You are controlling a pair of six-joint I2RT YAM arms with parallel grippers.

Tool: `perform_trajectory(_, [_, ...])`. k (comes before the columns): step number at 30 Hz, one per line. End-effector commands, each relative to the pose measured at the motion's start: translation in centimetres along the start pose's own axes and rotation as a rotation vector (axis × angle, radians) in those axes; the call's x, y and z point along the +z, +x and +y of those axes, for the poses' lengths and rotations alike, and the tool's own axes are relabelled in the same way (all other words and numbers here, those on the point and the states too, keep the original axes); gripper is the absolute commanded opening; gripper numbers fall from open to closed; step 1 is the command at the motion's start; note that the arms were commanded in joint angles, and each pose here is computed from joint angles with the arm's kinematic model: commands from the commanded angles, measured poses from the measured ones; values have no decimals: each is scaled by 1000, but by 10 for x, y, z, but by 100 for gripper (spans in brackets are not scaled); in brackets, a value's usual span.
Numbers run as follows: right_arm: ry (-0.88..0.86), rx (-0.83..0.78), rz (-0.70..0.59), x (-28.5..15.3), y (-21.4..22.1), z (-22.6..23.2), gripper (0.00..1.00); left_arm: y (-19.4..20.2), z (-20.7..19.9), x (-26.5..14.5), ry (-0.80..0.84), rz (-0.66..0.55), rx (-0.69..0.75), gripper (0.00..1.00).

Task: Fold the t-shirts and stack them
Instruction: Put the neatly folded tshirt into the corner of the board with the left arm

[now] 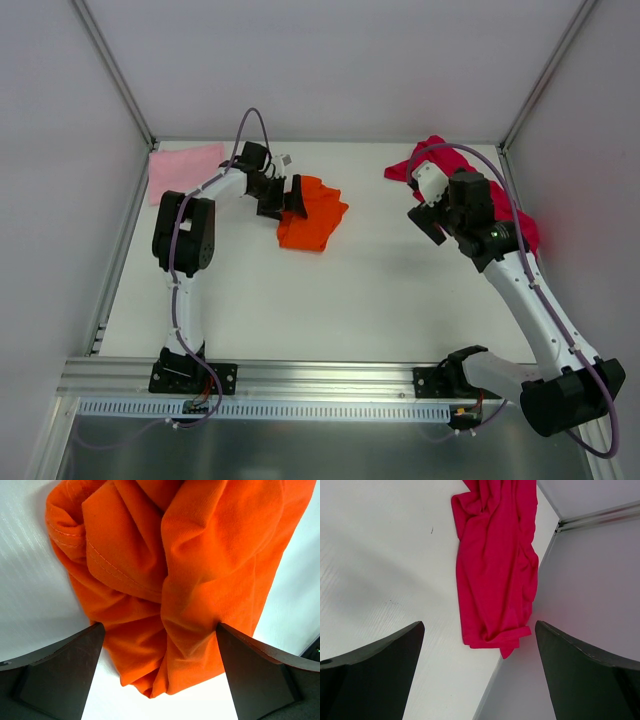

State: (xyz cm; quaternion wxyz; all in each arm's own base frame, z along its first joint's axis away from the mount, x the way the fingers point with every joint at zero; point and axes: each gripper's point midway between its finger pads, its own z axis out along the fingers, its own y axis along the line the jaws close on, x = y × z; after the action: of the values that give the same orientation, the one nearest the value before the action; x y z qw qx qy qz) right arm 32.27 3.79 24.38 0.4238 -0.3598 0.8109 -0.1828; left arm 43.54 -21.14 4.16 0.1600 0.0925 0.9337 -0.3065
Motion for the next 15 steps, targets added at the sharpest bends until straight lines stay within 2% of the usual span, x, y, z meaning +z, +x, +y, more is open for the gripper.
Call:
perform_trajectory(1, [12,26,-41,-7,-11,-5,100,22,19,6,-49,76,-85,99])
perform_trajectory(7, [35,15,-50,-17,-7,-9,100,18,33,-12,-106,29,-105,99])
perform_trajectory(11, [21,30,-73,-20,-13,-8,100,24,26,0,-30,88,-144,99])
perform_trajectory(12, [20,32,-82,-22,-17,-9,100,21,24,1,-13,90,-141,96])
perform_trajectory(13, [18,32,-80,-23,-16,-8,100,21,23,2,-2,96,-142,86])
perform_trajectory(15, [25,28,-83,-26,-17,-9,100,24,22,5,23,113,-139,73])
